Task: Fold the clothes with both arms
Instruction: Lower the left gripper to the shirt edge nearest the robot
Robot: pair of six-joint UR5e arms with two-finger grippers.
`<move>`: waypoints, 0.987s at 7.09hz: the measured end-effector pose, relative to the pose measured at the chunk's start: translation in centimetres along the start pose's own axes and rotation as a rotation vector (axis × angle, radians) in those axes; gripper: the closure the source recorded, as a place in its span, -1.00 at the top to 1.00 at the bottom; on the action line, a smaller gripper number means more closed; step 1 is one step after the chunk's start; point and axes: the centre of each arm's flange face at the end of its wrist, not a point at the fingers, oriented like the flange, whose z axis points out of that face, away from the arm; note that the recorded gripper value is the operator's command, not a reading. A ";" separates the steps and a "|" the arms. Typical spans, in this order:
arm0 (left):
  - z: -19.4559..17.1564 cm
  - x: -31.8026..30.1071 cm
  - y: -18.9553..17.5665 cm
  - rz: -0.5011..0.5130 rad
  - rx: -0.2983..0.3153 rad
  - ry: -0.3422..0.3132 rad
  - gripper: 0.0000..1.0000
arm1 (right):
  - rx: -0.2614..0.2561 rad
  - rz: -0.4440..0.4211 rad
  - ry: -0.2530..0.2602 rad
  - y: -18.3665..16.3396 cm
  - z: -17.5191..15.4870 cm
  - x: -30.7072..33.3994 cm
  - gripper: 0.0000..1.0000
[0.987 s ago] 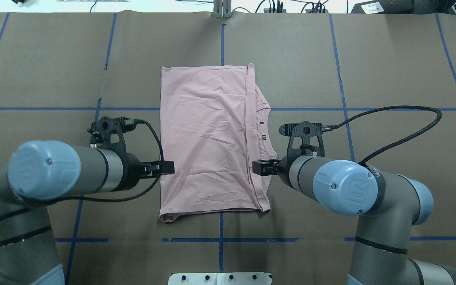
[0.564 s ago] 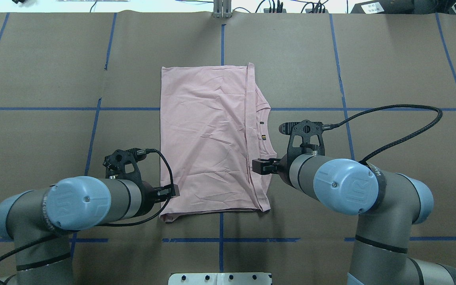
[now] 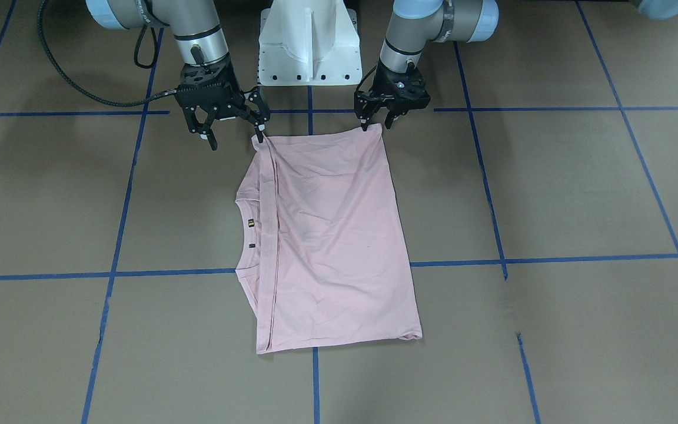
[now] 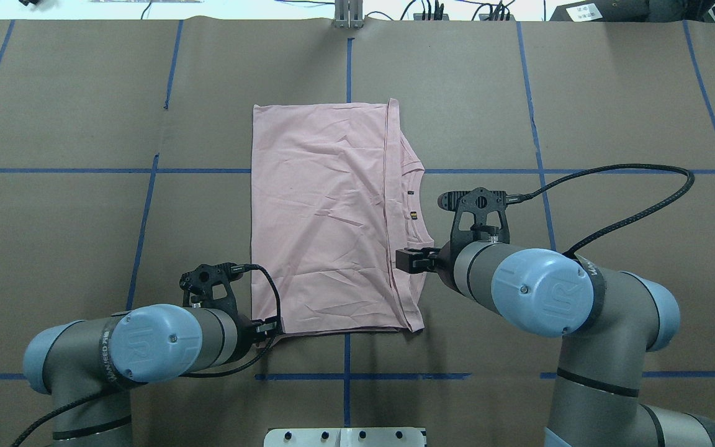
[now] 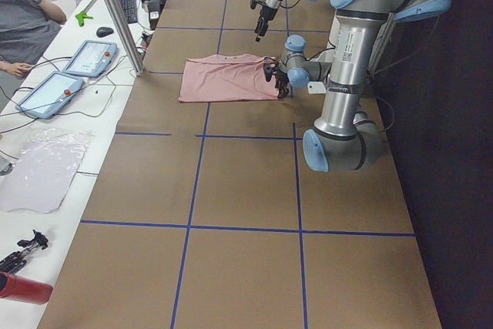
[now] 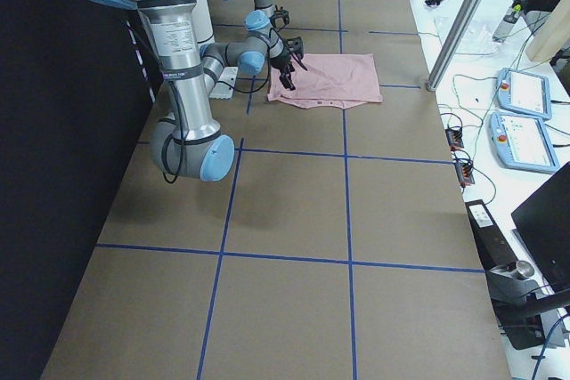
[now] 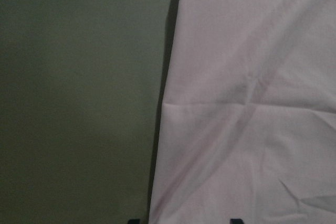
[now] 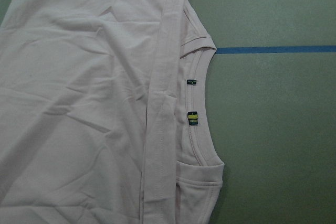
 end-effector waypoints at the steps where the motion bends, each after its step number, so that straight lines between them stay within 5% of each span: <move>1: 0.3 0.0 0.2 0.002 -0.002 -0.005 -0.06 | 0.000 0.000 0.000 0.0 0.0 0.0 1.00; 3: 0.4 0.1 0.3 0.006 -0.003 -0.005 -1.00 | 0.001 0.000 0.001 0.0 0.0 0.0 1.00; 5: 0.3 0.4 0.3 0.027 -0.003 0.001 -1.00 | 0.001 0.001 0.005 0.0 0.1 0.1 0.99; 7: 0.0 0.6 0.3 0.066 -0.003 0.007 -1.00 | -0.004 0.035 0.012 0.3 0.7 -0.5 0.74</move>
